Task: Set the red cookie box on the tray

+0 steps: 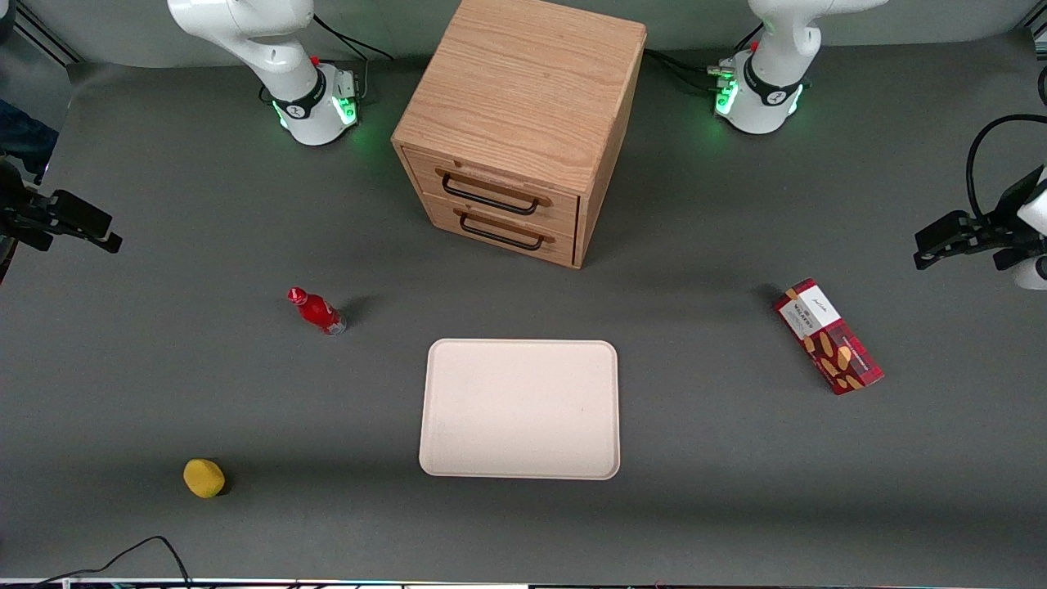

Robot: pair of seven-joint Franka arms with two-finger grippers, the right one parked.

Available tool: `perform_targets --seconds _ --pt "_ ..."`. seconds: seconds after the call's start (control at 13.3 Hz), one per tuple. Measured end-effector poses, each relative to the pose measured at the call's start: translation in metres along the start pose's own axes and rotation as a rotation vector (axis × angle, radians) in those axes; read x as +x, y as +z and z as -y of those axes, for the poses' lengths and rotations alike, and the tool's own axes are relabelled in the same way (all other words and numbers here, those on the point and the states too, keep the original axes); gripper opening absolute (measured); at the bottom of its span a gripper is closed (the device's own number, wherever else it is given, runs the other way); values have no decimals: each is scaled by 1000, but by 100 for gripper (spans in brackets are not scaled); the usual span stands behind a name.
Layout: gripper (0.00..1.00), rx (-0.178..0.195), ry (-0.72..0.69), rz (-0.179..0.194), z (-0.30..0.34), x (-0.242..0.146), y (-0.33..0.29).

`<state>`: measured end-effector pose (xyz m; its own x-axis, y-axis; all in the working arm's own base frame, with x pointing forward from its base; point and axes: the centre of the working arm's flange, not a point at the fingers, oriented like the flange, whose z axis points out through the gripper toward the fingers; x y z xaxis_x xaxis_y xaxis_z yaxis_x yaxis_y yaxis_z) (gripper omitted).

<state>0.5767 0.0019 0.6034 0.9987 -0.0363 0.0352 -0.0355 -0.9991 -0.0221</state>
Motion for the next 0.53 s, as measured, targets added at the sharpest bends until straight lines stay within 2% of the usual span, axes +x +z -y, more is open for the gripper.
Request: perform_targets --seconds 0.53 --pt "100 0 1 -3 -1 1 1"
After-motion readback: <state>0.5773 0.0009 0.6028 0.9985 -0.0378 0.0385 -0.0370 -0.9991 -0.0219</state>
